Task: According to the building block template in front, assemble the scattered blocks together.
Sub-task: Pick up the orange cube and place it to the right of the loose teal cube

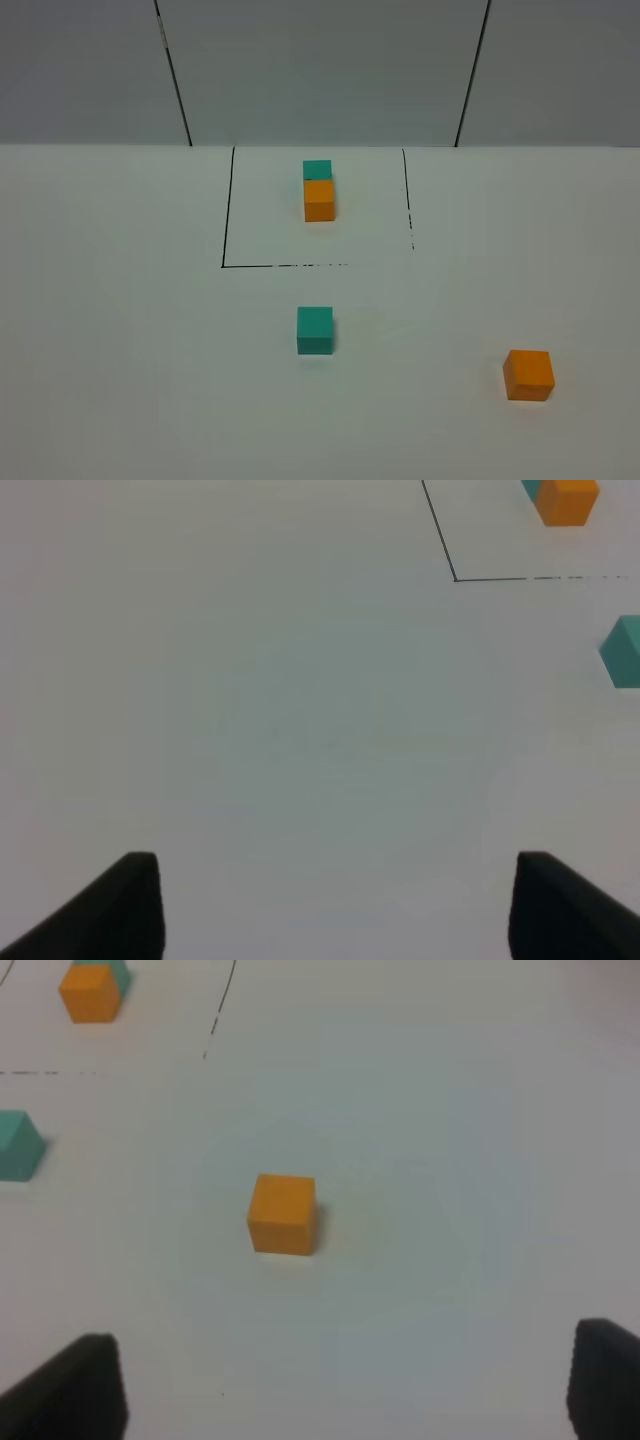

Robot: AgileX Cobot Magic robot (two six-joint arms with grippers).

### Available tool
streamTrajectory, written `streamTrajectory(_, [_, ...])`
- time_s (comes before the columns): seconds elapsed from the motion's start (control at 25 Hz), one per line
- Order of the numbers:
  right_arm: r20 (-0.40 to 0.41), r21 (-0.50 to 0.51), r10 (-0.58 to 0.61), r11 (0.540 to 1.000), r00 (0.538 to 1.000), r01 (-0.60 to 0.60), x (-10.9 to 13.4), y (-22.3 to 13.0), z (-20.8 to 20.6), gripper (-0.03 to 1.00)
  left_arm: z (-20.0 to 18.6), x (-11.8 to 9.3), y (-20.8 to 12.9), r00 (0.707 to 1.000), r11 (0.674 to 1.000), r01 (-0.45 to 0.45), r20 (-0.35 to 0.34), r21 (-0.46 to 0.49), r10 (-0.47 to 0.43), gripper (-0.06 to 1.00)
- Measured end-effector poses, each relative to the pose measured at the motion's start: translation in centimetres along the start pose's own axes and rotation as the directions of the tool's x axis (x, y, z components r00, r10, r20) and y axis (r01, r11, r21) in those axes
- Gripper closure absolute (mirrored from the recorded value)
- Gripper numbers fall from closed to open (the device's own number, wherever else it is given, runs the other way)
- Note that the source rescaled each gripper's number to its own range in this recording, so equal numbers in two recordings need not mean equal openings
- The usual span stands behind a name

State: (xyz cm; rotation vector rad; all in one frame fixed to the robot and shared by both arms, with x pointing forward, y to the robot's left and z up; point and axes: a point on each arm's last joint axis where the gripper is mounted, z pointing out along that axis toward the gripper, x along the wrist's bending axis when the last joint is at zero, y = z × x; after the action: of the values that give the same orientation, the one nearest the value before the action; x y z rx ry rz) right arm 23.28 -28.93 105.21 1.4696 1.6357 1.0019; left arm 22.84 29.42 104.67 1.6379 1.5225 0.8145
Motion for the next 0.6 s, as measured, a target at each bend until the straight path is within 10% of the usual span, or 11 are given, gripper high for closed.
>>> streamTrajectory(0.6, [0.000,0.000,0.000,1.000,1.000,0.000,0.00,0.00,0.00,0.21,0.00,0.00,0.00,1.000,1.000,0.000,0.000,0.000,0.000,0.44])
